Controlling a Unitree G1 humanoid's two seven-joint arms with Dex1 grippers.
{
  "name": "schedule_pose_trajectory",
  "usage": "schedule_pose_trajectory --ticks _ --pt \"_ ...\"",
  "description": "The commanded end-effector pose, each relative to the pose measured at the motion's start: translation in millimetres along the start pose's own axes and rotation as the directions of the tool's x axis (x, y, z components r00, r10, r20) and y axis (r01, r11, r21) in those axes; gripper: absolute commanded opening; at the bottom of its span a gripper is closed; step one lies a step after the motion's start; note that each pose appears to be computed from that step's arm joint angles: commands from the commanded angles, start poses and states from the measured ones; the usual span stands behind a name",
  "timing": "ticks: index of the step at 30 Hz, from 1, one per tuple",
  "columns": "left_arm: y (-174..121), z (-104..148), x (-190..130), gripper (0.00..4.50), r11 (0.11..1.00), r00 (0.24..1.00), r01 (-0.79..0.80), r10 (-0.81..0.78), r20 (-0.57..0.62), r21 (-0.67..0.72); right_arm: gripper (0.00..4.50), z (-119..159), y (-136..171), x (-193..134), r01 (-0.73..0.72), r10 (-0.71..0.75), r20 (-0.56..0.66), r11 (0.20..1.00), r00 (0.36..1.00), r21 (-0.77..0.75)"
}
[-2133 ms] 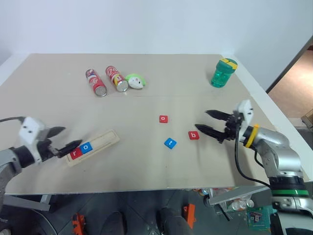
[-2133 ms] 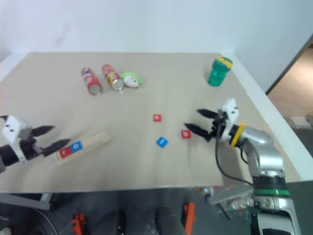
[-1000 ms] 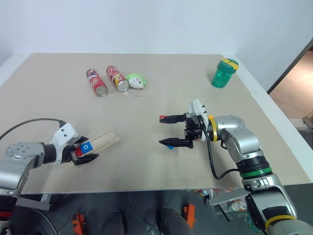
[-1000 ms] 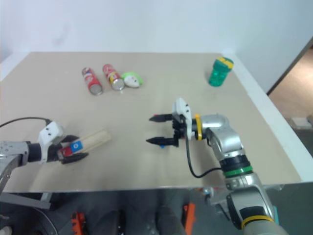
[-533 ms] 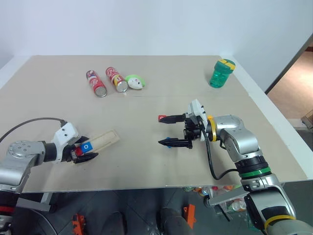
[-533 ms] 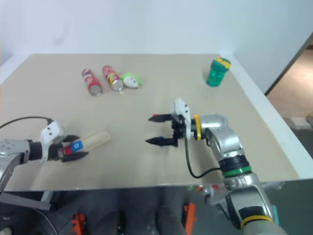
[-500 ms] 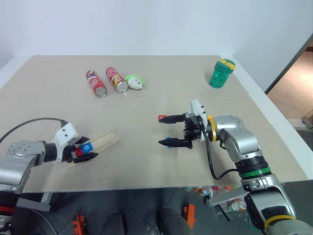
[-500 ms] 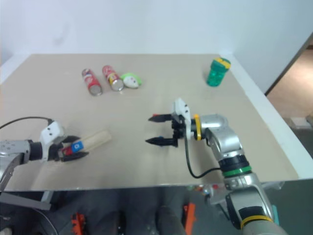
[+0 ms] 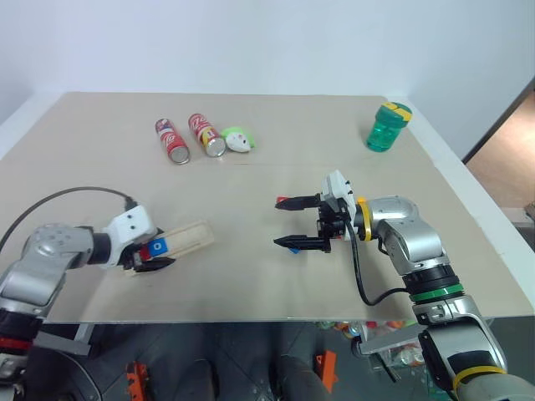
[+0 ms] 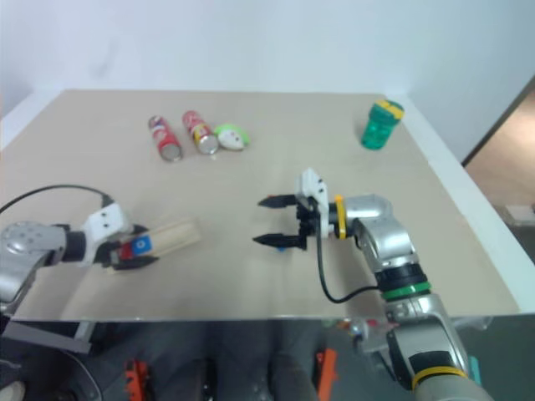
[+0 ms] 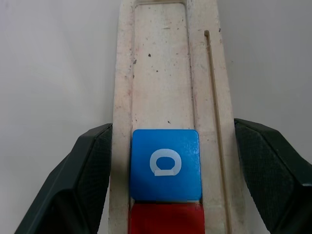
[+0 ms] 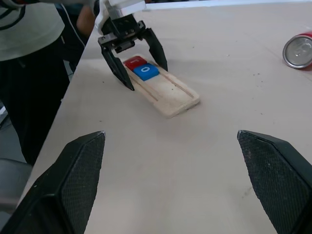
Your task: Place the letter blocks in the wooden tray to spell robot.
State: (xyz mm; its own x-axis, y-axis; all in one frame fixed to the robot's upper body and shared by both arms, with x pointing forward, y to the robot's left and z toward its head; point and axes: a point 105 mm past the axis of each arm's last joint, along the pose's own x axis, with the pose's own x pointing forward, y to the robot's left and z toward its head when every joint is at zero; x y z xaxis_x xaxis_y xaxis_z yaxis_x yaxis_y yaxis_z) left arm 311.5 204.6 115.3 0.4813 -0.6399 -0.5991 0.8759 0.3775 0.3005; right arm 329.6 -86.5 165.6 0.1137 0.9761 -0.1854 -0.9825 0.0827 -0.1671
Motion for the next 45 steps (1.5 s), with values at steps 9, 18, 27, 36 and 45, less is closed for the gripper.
schedule_pose_trajectory --ticks 9,18,27,36,45 --pt "-7.8 44.6 57.6 3.20 0.964 0.973 0.216 -0.225 0.043 0.156 4.50 5.6 -1.1 -12.6 0.054 -0.054 0.003 0.997 0.999 -0.051" --pt "-10.1 80.0 89.6 3.20 0.921 0.943 0.306 -0.328 0.058 0.241 4.50 2.8 1.9 -20.1 0.101 -0.101 -0.003 0.994 0.995 -0.052" --pt "-8.9 83.3 98.9 3.20 0.907 0.938 0.326 -0.346 0.030 0.267 4.50 0.1 3.2 -25.5 0.137 -0.138 -0.009 0.989 0.990 -0.049" --pt "-2.4 89.5 94.5 4.41 0.926 0.949 0.289 -0.310 0.053 0.241 4.50 0.1 2.4 -26.3 0.147 -0.147 -0.004 0.988 0.989 -0.039" --pt "19.3 127.7 32.2 4.41 0.961 0.933 0.161 -0.223 0.281 0.226 4.50 -3.3 -21.6 -55.8 0.229 -0.232 -0.091 0.972 0.968 -0.045"
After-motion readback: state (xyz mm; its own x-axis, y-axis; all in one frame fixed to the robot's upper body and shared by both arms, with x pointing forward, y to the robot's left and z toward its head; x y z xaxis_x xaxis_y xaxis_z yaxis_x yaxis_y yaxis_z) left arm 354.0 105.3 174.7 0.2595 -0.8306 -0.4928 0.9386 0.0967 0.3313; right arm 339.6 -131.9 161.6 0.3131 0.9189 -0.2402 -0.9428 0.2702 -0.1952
